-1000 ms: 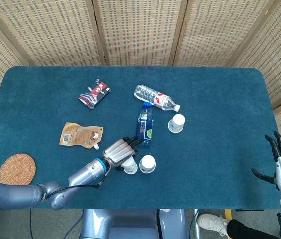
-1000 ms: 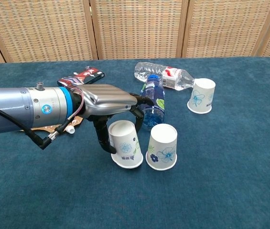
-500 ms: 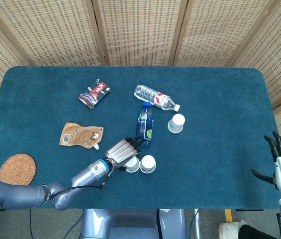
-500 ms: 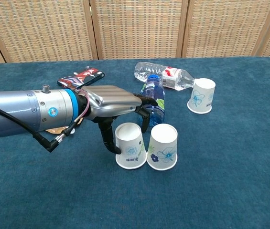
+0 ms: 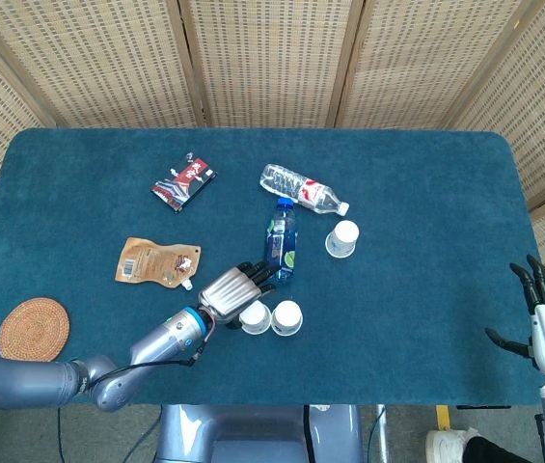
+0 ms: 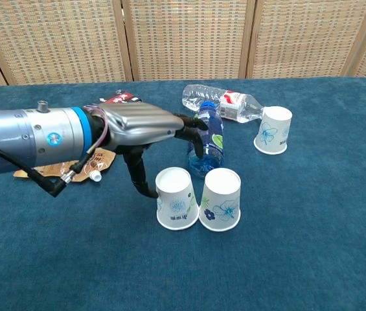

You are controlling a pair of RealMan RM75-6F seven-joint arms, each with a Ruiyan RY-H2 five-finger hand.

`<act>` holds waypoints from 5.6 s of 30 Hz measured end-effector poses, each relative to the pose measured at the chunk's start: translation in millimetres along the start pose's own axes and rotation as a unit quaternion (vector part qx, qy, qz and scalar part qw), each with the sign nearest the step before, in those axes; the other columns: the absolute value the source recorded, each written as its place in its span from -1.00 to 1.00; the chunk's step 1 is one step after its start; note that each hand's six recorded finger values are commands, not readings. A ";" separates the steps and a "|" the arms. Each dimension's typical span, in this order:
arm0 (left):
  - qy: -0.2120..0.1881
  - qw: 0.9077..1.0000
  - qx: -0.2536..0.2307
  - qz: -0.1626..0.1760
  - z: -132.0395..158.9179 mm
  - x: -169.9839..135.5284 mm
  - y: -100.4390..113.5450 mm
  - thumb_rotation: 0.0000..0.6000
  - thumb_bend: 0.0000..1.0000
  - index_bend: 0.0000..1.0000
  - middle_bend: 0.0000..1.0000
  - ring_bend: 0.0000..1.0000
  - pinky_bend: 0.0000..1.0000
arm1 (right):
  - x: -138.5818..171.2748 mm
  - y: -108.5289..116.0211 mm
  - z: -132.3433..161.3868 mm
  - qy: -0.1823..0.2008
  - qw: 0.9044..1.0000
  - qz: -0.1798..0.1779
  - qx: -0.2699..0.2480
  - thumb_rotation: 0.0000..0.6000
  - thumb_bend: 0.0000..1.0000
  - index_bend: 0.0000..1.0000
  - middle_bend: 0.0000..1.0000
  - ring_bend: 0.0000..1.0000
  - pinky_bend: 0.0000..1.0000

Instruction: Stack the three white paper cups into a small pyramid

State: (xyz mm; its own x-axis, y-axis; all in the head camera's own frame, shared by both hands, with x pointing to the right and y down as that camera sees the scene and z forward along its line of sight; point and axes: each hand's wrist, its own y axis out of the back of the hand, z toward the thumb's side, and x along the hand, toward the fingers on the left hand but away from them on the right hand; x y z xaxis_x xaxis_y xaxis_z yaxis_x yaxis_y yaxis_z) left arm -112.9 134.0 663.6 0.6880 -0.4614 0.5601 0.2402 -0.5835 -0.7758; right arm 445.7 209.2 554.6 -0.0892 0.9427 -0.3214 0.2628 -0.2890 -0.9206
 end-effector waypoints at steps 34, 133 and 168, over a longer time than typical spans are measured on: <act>0.283 0.953 -0.005 0.112 -76.1 -289.6 -15.9 1.00 -0.63 -0.76 -1.00 -1.00 -0.69 | 5.5 -12.7 23.1 0.026 0.999 0.012 0.042 1.00 -0.70 -0.77 -1.00 -1.00 -0.91; 0.323 0.943 -0.044 0.073 -124.1 -296.9 -50.9 1.00 -0.62 -0.70 -1.00 -1.00 -0.69 | -219.4 -145.0 211.6 0.079 0.973 0.193 0.102 1.00 -0.70 0.09 -1.00 -1.00 -0.83; 0.279 0.952 -0.035 0.120 -93.3 -308.2 -24.5 1.00 -0.63 -0.70 -1.00 -1.00 -0.69 | -87.6 -40.8 294.3 0.246 0.948 0.188 0.068 1.00 -0.70 0.10 -1.00 -1.00 -0.83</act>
State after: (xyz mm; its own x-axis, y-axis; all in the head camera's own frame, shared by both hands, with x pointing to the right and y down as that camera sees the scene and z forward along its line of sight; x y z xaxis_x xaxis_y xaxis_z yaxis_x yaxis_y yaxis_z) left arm -394.7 228.2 537.1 0.2411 -0.8593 0.4511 0.0625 -0.4501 -0.8908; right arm 160.0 89.3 555.0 0.4550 0.7221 -0.5211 0.0579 -0.6080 -0.7919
